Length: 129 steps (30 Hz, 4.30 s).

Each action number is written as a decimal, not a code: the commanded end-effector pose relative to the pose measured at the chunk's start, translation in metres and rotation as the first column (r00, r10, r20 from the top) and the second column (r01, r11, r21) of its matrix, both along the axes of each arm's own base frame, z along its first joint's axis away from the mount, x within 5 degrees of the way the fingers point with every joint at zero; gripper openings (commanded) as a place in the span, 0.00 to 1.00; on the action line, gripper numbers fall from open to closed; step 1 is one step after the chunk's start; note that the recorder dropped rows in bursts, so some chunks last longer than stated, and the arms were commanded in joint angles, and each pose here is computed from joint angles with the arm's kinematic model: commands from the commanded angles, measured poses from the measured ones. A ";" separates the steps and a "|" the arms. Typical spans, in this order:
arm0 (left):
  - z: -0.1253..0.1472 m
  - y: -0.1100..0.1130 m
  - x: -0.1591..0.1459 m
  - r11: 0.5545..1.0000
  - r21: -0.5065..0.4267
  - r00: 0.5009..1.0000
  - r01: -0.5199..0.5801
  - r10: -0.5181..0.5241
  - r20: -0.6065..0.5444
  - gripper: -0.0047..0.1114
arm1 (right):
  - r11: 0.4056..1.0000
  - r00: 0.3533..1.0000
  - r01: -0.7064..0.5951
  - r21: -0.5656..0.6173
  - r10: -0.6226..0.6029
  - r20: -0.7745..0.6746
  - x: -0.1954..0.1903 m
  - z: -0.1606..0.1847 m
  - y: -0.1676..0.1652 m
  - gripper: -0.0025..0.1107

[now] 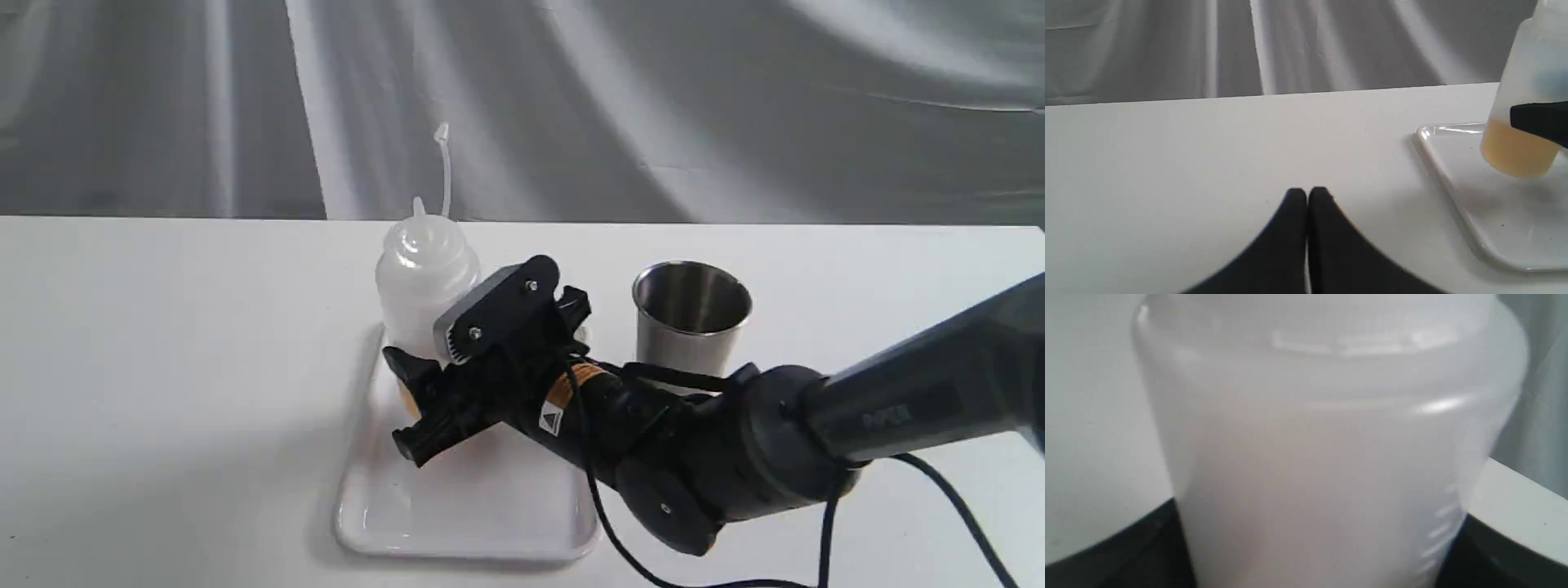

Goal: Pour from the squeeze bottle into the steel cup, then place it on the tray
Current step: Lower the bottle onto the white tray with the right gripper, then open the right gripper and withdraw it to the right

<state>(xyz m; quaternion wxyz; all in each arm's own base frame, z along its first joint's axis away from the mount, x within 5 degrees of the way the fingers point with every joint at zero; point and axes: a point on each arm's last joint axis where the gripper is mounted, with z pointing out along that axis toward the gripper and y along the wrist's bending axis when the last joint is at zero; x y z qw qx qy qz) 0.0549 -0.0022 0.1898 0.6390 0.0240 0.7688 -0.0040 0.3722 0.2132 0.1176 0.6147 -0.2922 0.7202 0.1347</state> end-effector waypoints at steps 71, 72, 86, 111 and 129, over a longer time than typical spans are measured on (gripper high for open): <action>-0.001 0.000 0.000 1.000 -0.006 1.000 0.005 -0.005 0.005 0.04 | 0.999 0.981 0.042 -0.020 -0.045 -0.186 -0.023 -0.001 -0.014 0.95; -0.001 0.000 0.000 1.000 -0.006 1.000 0.005 -0.005 0.005 0.04 | 0.999 0.981 0.042 -0.022 -0.045 -0.189 -0.026 0.000 -0.016 0.95; -0.001 0.000 0.000 1.000 -0.004 1.000 0.005 -0.005 0.006 0.04 | 1.000 0.984 0.007 -0.028 -0.012 -0.178 -0.065 0.024 -0.034 0.95; -0.001 0.000 0.000 1.000 -0.004 1.000 0.005 -0.005 0.006 0.04 | 0.998 0.997 -0.027 0.061 0.031 -0.070 -0.127 0.089 -0.064 0.95; -0.001 0.000 0.000 1.000 -0.004 1.000 0.005 -0.005 0.006 0.04 | 0.993 0.993 -0.116 0.023 0.117 -0.032 -0.158 0.127 -0.074 0.95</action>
